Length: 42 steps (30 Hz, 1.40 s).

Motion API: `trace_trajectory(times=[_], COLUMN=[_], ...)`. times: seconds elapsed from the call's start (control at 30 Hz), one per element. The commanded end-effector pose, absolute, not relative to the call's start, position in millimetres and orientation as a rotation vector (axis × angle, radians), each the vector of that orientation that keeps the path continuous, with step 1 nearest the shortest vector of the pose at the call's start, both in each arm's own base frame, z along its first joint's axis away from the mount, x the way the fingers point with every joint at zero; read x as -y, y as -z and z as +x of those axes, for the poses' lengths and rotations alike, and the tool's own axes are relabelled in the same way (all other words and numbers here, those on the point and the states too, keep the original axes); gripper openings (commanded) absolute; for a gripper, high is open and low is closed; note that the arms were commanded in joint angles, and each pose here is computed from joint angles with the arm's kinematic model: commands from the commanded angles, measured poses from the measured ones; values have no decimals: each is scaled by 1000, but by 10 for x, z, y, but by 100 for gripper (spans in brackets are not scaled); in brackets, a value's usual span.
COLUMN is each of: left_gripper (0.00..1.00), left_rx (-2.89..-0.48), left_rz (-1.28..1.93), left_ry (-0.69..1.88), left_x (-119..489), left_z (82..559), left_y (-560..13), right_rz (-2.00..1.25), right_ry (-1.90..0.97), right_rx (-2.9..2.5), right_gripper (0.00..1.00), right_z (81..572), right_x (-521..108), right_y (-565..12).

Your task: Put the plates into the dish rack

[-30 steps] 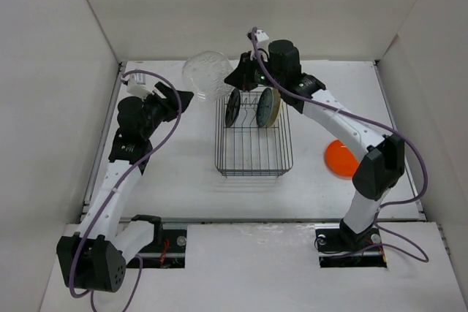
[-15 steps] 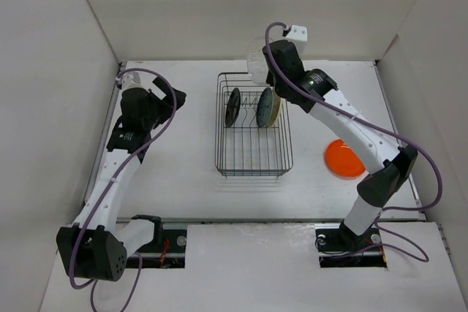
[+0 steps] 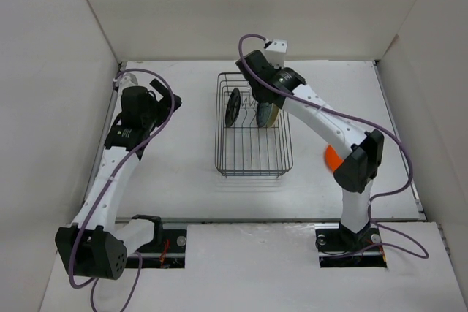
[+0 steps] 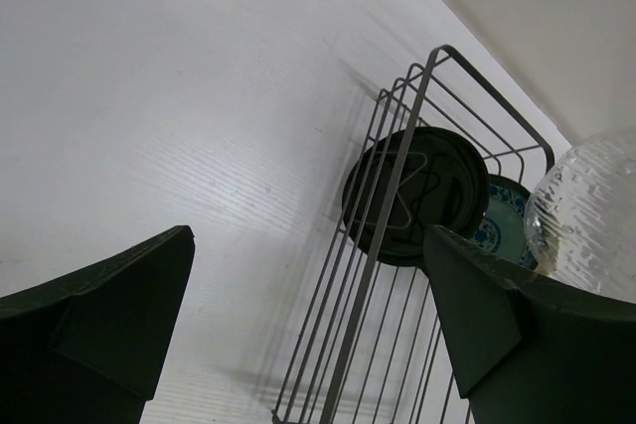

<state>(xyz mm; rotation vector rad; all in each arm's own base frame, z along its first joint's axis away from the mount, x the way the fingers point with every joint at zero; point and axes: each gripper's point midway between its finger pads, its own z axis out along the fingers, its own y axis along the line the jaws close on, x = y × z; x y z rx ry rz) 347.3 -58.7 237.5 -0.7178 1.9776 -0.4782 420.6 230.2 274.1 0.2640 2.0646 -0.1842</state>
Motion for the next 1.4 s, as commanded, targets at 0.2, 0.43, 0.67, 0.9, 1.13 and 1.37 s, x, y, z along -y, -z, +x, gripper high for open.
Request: trace_trajectory(times=[0.2,0.43,0.67,0.9,1.13,1.37], left_gripper=[100,100,100,100,100,100], left_rx=[-1899,-1919,-1932,-1932,-1935,-1935], left_rz=[-727,-709,-709,-709,-704,-704], left_ry=[411,474,486,486,495,495], left_x=[444,489,496,496,512,512], left_z=[3454,3480,3492,3492,3489,3489], left_y=[-2676,-2645,-2616,-2616,-2617,-2617], right_rz=[285,298,321,353,365,372], right_ry=[144,189,253,271,263,266], right_rx=[-2086,-2107,-2119,-2125,-2121,-2136], right_gripper=[0,0,0,0,0,0], right_z=[4202,4177,4189,4187,4215,4217], right_x=[-2618,-2629,-2597,-2589,-2620,-2645], right_y=[-2571,-2383,-2200,-2113,-2115,-2054])
